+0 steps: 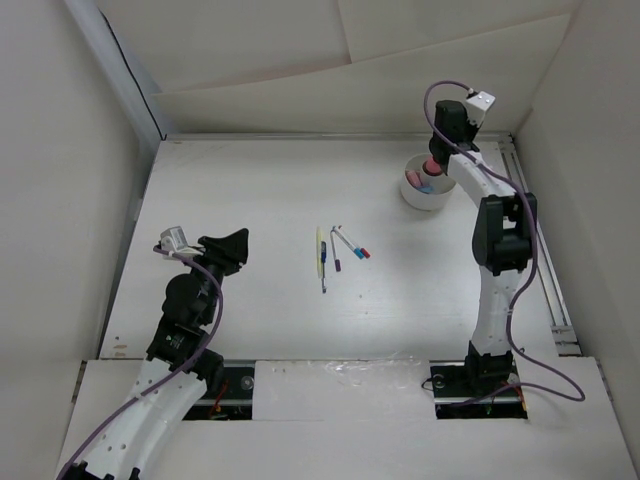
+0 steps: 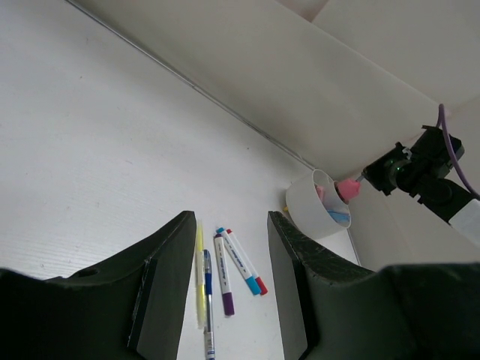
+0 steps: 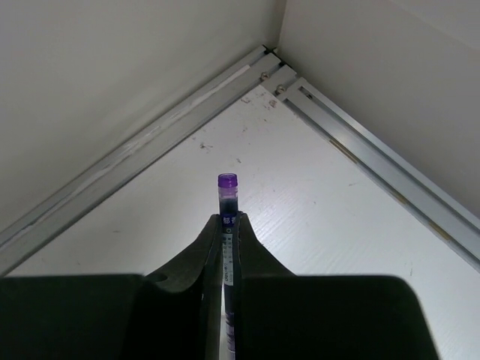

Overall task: Sort the stationery into containers
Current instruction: Place the pen in the storage box, then pick up the pen from the center of the board.

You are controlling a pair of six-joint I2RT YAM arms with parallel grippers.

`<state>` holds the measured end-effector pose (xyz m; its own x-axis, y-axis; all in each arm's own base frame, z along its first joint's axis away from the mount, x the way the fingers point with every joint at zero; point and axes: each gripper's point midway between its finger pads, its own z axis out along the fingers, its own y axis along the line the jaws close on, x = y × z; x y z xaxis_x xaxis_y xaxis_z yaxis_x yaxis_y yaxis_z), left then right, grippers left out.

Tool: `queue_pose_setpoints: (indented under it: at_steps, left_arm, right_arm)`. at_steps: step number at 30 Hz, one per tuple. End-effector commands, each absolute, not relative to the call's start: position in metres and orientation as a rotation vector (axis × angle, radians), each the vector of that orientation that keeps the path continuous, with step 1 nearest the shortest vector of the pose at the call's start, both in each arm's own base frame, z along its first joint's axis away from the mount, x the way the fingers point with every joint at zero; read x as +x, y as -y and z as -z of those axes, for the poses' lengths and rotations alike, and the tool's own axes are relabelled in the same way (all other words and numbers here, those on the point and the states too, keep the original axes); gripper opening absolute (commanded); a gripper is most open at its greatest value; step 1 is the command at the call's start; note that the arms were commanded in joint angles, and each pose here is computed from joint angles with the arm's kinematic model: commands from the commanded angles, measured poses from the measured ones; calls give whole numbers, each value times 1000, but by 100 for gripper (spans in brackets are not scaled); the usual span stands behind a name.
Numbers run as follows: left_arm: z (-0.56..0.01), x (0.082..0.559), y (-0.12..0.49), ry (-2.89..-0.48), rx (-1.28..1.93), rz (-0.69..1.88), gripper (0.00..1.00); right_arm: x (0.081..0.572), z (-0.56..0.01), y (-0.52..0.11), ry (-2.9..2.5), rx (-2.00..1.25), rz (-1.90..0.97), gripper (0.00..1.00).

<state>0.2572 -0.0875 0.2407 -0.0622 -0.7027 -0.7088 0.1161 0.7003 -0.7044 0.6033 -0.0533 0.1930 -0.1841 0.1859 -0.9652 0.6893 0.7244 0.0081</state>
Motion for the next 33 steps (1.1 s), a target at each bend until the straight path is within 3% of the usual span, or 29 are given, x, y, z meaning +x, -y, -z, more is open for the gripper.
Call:
queue_pose_setpoints:
  at_steps: [1,4,15,18,20,25,30,33]
  left_arm:
    - [-255,256,90,-1442,-480,744,40]
    - [-258,255,89,-1433,-479,748,40]
    - [-258,255,89,-1433,-479,748,40]
    - [-258,255,89,-1433,-479,748,40]
    - [-258,255,89,-1433,-479,748,40]
    - [-258,255,89,-1433,-479,748,40]
    - [-255,256,91,-1446,-473,751,40]
    - [-255,256,91,-1446,-473,751,40]
  right_arm:
    - [596,-230,50,-1630,737,506,9]
    - [590,-240,50,-1613,748,492,24]
    - [566,-320,33,-1523,720,295,43]
    - [550,-345,18,-1496,706,217,43]
    - [541,-354,-5,-1508,654,122,37]
    - [505,-325,-96,-1684,424,-249,0]
    - [454,-255,-240,-1924,65,-546,0]
    - [417,-199,-297,-2106,-141,-495,0]
